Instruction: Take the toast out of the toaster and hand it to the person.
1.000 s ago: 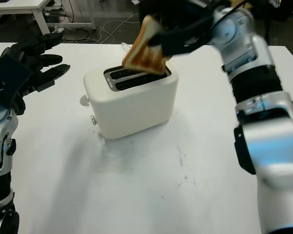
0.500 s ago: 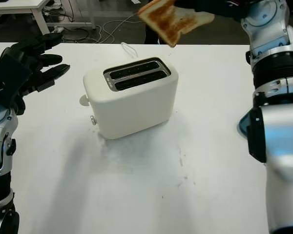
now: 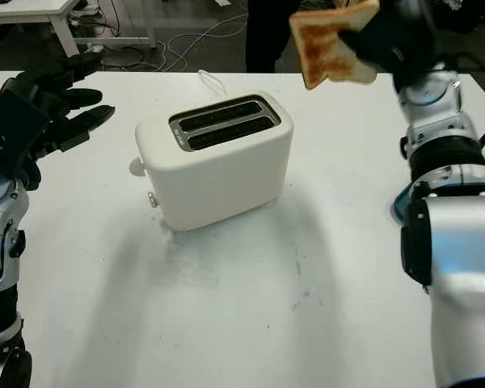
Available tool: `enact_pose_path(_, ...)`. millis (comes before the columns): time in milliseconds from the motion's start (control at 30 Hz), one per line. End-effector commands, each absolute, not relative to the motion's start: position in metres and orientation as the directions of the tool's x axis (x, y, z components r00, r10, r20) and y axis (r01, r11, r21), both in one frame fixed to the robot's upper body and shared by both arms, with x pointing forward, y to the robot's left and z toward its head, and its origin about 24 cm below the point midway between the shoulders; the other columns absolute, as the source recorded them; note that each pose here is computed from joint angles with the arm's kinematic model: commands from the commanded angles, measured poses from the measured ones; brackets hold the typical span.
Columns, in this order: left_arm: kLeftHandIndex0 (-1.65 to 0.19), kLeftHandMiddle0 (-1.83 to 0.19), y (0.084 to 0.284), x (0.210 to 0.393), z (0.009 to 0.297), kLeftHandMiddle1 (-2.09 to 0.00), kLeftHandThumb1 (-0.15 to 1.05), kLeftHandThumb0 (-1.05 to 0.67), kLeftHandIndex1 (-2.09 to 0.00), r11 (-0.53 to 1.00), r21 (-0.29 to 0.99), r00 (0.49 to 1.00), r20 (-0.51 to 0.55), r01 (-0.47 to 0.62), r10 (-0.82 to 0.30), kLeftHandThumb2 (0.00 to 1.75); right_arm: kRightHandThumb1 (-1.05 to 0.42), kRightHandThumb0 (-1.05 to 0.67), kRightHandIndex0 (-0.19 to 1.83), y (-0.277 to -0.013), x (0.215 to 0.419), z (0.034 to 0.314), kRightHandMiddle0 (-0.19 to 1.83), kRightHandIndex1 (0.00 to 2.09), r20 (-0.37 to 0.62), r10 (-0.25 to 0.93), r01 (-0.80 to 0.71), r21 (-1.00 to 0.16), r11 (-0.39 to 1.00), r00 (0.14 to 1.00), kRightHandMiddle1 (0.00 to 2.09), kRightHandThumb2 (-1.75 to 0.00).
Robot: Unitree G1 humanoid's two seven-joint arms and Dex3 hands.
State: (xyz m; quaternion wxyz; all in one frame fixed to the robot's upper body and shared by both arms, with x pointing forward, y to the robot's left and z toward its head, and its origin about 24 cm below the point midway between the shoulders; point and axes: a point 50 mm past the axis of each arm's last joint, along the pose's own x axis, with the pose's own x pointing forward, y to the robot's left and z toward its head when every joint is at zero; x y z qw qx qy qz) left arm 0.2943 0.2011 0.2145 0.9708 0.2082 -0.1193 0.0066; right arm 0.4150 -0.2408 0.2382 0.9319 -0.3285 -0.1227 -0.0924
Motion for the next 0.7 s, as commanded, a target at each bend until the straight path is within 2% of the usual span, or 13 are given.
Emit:
enact_pose_path(0,-0.51,-0.29,0.202,0.294,0.214,-0.7,0.92,-0.23,-0.08,0.915,0.399,0.969,0.242,-0.062,-0.039,0.1,-0.92,-0.16,0.74,-0.24,0.416,0.229,0.48,1.75,0.258,-0.124,0.257,-0.586,0.769,0.958,1.75,-0.44)
enact_pose_path(300,-0.52,-0.27,0.205,0.294,0.213,-0.72,0.92,-0.22,-0.08,0.917,0.393,0.969,0.245,-0.063,-0.039,0.1,-0.92,-0.12,0.59,-0.234,0.418,0.209,0.27,1.75,0.186,-0.176,0.252,-0.56,0.79,0.967,1.74,-0.43)
enact_pose_path(667,-0.51,-0.26,0.205,0.294,0.212,-0.74,0.92,-0.24,-0.07,0.916,0.397,0.968,0.248,-0.059,-0.045,0.09,-0.92,-0.13,0.6,-0.23,0.419,0.19,0.15,1.75,0.107,-0.221,0.244,-0.52,0.819,0.969,1.75,-0.46)
